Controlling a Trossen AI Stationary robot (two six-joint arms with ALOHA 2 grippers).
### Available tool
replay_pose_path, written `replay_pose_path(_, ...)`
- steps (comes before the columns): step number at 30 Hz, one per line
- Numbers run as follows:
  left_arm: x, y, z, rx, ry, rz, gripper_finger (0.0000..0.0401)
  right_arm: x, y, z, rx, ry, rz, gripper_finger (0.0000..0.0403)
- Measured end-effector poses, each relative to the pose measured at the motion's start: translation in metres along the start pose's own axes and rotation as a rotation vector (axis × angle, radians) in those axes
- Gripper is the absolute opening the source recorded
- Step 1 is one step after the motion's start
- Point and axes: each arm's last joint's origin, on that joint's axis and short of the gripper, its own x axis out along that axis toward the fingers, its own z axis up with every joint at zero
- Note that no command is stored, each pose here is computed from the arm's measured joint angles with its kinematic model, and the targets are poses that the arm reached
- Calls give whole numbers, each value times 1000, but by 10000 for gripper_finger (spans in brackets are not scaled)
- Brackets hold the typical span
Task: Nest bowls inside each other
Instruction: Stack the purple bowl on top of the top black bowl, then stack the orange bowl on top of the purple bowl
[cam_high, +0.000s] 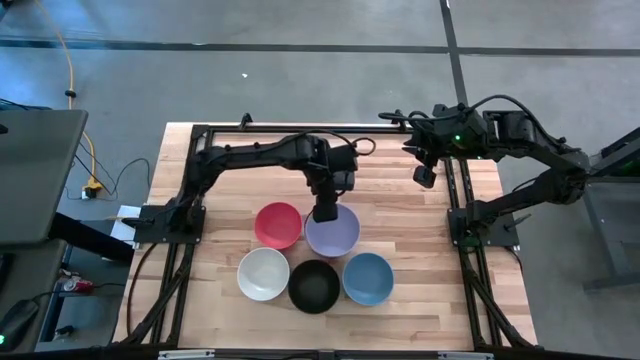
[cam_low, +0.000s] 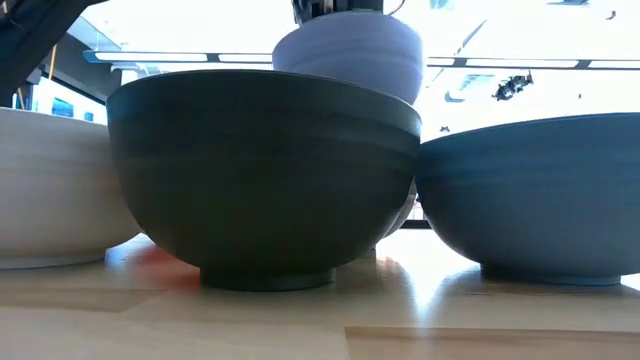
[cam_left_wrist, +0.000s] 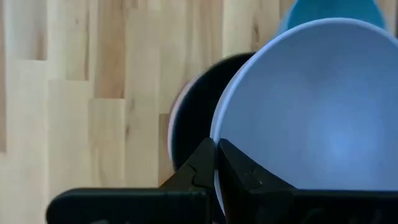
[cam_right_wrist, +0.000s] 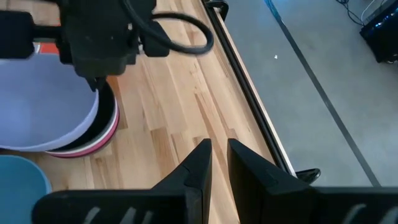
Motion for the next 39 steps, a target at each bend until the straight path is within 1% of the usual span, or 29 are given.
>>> replay_pose_path(4, 4, 3, 0, -13, 14, 48, 0, 0, 0, 0, 4, 3, 0, 42)
replay_pose_path(15, 34, 13, 1, -35, 103, 51, 0, 0, 0, 0, 6, 4, 0, 42)
replay_pose_path(23, 37, 14, 2, -29, 101, 65, 5, 0, 0, -1, 4, 12, 0, 42)
replay_pose_path(27, 34, 14, 3, -24, 88, 73, 35, 0, 0, -1, 4, 12, 0, 42)
replay_pose_path(34, 17, 5, 10, 44, 34, 72, 115, 0, 0, -2, 4, 19, 0, 42)
replay_pose_path(36, 8, 2, 9, 55, 49, 70, 135, 0, 0, -3, 5, 31, 0, 42)
replay_pose_path(39, -3, -1, 0, 47, 118, 64, 158, 0, 0, -6, 16, 63, 0, 42)
